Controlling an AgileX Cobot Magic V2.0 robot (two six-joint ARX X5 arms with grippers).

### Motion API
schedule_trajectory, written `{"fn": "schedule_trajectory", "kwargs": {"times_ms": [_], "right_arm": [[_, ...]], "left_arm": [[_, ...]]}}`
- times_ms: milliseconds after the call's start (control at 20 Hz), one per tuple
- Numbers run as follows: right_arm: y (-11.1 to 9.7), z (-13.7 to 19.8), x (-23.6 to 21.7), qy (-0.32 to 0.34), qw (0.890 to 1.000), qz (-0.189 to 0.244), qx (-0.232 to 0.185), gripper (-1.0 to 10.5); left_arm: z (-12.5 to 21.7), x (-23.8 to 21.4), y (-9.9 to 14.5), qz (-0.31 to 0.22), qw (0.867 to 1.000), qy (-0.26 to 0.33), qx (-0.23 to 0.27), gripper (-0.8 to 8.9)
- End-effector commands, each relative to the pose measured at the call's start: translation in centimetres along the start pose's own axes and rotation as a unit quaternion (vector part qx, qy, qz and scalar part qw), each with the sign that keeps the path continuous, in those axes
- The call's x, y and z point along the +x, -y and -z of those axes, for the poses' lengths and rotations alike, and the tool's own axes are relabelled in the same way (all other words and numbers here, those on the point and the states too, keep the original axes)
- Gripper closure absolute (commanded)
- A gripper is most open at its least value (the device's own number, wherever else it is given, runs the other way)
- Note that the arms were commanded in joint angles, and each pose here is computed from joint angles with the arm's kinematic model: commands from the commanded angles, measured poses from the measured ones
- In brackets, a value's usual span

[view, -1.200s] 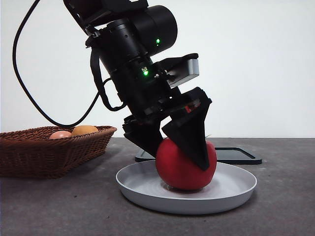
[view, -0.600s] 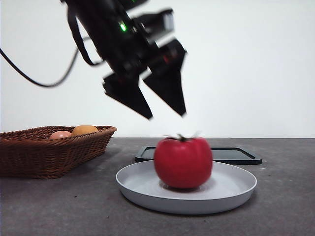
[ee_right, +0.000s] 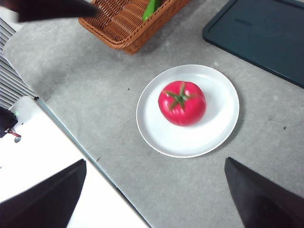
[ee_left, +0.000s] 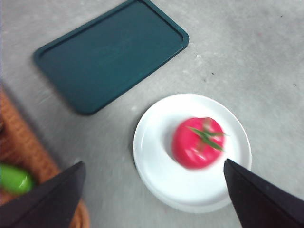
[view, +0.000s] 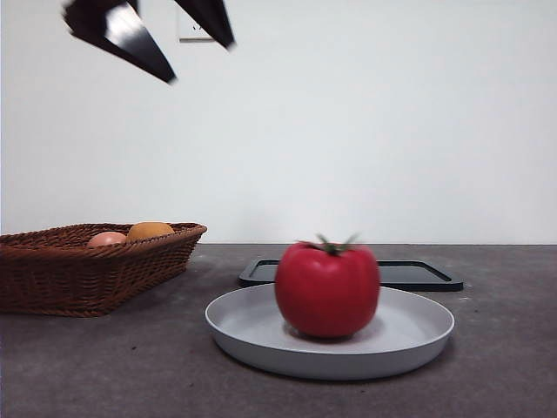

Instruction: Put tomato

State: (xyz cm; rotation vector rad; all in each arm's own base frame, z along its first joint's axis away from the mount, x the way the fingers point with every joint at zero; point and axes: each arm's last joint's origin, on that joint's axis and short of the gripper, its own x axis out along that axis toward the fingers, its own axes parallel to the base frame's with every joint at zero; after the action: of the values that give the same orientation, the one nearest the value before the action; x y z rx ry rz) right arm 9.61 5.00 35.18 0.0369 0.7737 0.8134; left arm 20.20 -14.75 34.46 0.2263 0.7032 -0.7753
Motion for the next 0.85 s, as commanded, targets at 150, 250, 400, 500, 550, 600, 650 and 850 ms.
{"fn": "schedule_trajectory", "kwargs": {"times_ms": [150, 250, 400, 500, 550, 600, 650, 850], "right_arm": [[0.2, -0.9, 0.4, 0.001, 1.0, -0.003, 0.002, 4.8], [0.4, -1.2, 0.9, -0.004, 1.0, -0.003, 0.005, 4.8], [0.9, -1.7, 1.7, -0.011, 1.0, -0.004, 0.008, 4.8], [1.2, -2.0, 2.3, -0.018, 1.0, -0.004, 0.012, 4.8], [1.3, -2.1, 2.6, -0.022, 1.0, -0.004, 0.015, 4.8], [1.5, -2.2, 2.9, -0.029, 0.999, -0.004, 0.018, 4.8], [1.7, -2.3, 3.2, -0.034, 0.999, -0.005, 0.02, 4.8], [1.9, -2.9, 4.8, -0.053, 0.998, -0.015, 0.018, 4.8]], "left_arm": [[0.6, -4.2, 0.2, 0.019, 1.0, 0.015, -0.014, 3.45], [1.4, -5.9, 0.4, 0.046, 0.999, 0.015, -0.018, 3.45], [2.9, -7.5, 0.9, 0.092, 0.995, -0.016, -0.018, 3.45], [3.9, -8.0, 1.2, 0.114, 0.992, -0.054, -0.018, 3.46], [4.2, -8.1, 1.3, 0.124, 0.99, -0.069, -0.017, 3.46], [4.4, -8.1, 1.4, 0.137, 0.987, -0.079, -0.021, 3.46], [4.5, -8.2, 1.5, 0.143, 0.986, -0.082, -0.022, 3.46], [4.5, -8.2, 1.5, 0.145, 0.986, -0.08, -0.022, 3.46]]}}
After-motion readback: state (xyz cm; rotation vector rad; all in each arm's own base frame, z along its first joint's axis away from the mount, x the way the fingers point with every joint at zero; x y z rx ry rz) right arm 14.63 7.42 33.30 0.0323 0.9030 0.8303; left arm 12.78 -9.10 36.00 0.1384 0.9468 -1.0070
